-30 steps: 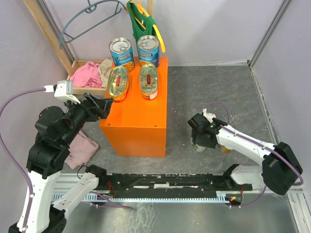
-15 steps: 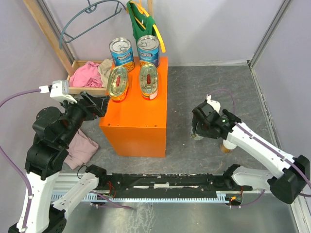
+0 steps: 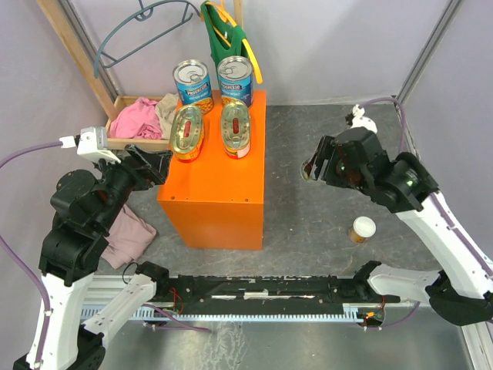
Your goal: Place and organize the canned foods onto the counter
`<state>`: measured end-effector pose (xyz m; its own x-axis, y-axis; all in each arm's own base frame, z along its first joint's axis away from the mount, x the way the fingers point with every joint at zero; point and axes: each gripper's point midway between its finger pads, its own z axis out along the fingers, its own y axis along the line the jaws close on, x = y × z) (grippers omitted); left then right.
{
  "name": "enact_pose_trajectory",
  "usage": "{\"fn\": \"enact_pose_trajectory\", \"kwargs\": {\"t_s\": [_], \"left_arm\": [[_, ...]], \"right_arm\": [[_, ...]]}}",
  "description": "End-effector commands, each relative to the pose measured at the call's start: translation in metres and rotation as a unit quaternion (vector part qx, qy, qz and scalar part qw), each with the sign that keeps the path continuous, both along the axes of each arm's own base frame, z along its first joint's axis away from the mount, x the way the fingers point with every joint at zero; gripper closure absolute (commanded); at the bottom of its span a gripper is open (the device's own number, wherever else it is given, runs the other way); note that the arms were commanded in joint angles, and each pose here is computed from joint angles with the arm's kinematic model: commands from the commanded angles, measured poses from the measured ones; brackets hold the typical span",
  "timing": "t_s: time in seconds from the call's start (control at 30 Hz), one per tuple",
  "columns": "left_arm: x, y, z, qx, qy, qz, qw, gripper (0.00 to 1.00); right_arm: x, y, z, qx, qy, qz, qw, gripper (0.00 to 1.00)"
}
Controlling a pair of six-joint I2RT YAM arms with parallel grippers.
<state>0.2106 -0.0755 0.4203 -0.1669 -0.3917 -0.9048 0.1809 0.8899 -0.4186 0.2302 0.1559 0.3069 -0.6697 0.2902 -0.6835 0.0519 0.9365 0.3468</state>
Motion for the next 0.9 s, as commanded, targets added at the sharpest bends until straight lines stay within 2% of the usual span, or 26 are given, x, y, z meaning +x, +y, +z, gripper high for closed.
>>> {"fn": "enact_pose_trajectory", "kwargs": {"t_s": [0.0, 0.37, 0.63, 0.87], "left_arm": [[0.001, 0.001, 0.027, -0.003, -0.045, 0.001, 0.999, 0.14], [0.004, -0.002, 0.026, -0.006, -0.04, -0.004, 0.999, 0.14], [0.002, -0.001, 0.024, -0.008, -0.038, -0.003, 0.999, 0.14], [0.0, -0.001, 0.024, -0.013, -0.04, -0.004, 0.999, 0.15]], "right_arm": [[0.0, 0.009, 0.072, 0.054, -0.08, 0.027, 0.995, 0.99], [-0.023, 0.076, 0.141, 0.074, -0.143, 0.133, 0.978, 0.99], [-0.042, 0.131, 0.165, 0.062, -0.169, 0.203, 0.962, 0.99], [-0.049, 0.173, 0.156, 0.019, -0.168, 0.241, 0.956, 0.99]]}}
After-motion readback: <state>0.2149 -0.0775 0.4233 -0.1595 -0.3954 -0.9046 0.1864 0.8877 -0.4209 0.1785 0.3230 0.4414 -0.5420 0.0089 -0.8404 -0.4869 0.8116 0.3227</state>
